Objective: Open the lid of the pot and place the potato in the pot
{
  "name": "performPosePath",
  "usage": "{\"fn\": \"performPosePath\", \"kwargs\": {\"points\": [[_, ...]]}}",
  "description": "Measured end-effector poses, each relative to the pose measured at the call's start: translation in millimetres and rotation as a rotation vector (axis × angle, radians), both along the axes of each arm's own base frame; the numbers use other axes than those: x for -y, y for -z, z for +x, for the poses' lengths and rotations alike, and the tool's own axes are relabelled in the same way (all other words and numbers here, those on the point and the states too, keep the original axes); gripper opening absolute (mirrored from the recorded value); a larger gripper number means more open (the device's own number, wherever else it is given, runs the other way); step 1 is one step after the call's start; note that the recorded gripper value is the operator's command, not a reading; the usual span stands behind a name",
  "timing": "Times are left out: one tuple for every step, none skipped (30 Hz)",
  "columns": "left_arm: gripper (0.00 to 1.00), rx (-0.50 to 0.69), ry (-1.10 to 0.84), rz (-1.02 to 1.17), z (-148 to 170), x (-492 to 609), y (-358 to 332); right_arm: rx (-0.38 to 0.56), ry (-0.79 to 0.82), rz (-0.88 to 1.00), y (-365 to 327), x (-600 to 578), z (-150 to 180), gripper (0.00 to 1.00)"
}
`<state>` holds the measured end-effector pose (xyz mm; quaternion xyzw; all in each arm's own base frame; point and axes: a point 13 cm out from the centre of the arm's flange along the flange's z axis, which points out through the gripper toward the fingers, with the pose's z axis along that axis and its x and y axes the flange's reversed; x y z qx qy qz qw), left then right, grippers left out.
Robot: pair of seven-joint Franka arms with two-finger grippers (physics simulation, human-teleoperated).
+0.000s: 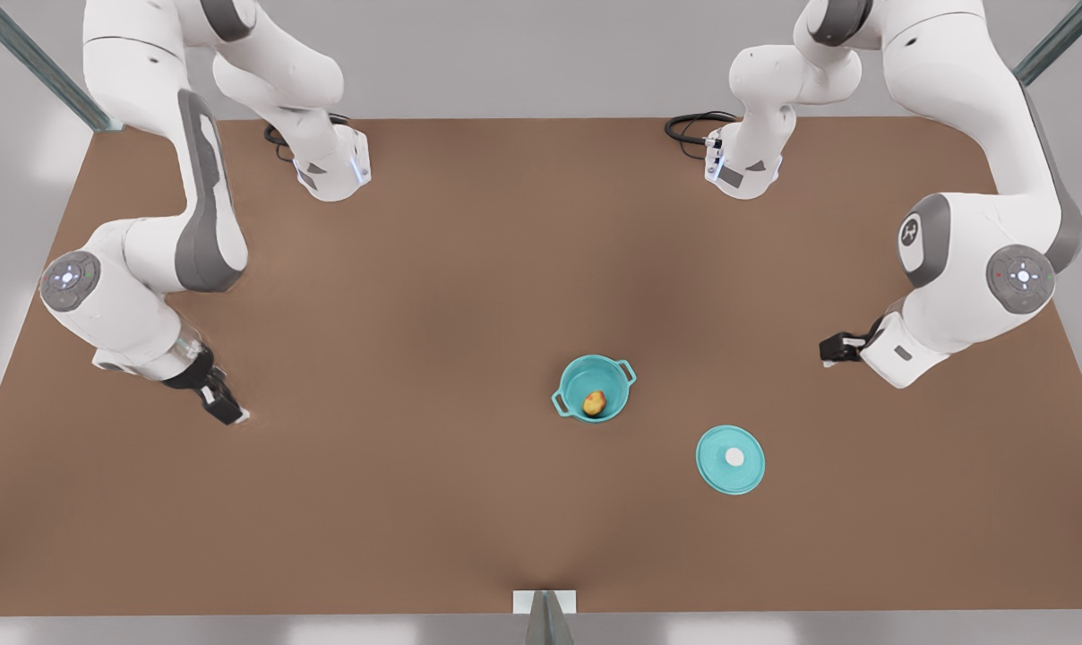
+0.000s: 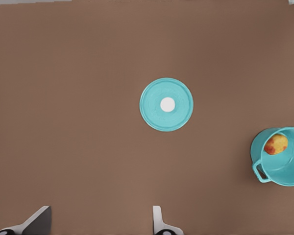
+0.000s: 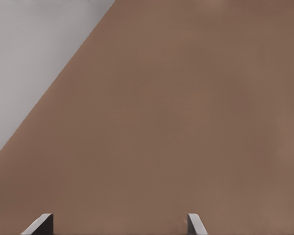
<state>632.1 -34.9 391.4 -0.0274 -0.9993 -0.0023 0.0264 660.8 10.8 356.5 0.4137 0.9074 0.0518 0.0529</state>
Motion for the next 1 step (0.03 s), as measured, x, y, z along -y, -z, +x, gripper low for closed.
{"fn": "performPosePath", "kwargs": {"points": [[1.0,0.003,0.001,-0.002,1.9,-0.7,-1.2,-0.02,-0.038,-0.03,-3.7,15.2,-8.2,1.0]]}}
